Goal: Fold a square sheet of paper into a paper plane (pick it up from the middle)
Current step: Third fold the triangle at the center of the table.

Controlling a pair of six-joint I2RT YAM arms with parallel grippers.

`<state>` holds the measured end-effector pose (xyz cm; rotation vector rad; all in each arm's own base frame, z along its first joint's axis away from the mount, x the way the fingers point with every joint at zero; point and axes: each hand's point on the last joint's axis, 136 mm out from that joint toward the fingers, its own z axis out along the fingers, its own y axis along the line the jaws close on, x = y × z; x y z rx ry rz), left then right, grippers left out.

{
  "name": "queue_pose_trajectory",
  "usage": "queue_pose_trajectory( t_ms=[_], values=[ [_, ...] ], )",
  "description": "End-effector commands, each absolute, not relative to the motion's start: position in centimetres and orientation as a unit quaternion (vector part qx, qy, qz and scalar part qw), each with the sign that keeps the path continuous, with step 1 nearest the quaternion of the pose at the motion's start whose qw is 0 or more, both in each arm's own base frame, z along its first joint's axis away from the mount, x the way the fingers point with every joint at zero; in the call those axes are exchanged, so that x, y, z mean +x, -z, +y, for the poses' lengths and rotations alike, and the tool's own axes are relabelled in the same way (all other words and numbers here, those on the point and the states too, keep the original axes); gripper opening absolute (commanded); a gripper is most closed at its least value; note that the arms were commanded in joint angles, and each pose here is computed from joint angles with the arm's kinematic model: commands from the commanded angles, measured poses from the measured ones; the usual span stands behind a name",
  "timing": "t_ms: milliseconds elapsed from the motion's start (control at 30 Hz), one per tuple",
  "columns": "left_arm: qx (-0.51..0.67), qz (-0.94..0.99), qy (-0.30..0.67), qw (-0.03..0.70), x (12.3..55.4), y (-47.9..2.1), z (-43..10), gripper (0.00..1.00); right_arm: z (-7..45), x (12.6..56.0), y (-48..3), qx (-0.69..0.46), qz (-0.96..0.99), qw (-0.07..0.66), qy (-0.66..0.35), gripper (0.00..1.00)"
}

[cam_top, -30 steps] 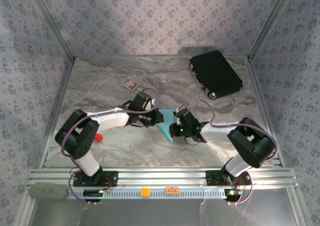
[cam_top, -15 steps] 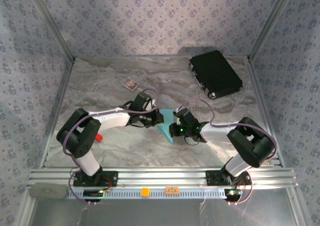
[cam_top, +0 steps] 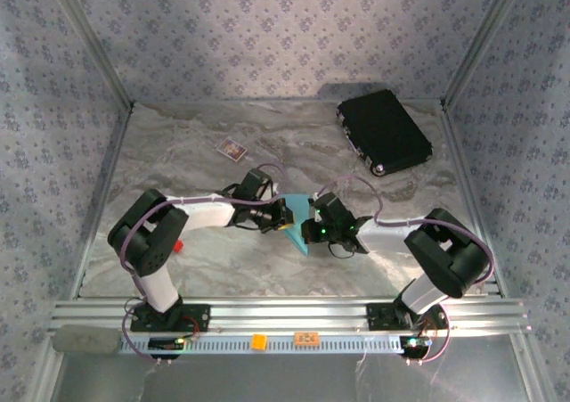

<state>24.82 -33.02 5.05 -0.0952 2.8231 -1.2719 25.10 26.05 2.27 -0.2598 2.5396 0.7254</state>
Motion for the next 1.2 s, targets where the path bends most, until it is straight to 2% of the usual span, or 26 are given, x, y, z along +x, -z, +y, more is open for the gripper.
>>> queue_pose_trajectory(
  t_ms=[0,1033,1167],
  values=[
    [-0.031,0.908,0.417,0.008,24.1,-4.7,-33.3,0.03,25.1,24.8,-1.1,-0.082,0.94,0.223,-0.243,0.0],
    [-0.039,0.938,0.345,-0.006,23.3,-0.1,-31.1,0.02,25.5,24.7,-1.7,-0.087,0.938,0.221,-0.253,0.0],
    [-0.038,0.938,0.345,-0.005,23.3,-0.2,-31.1,0.02,26.3,24.8,-3.7,-0.098,0.93,0.217,-0.281,0.05]
  ],
)
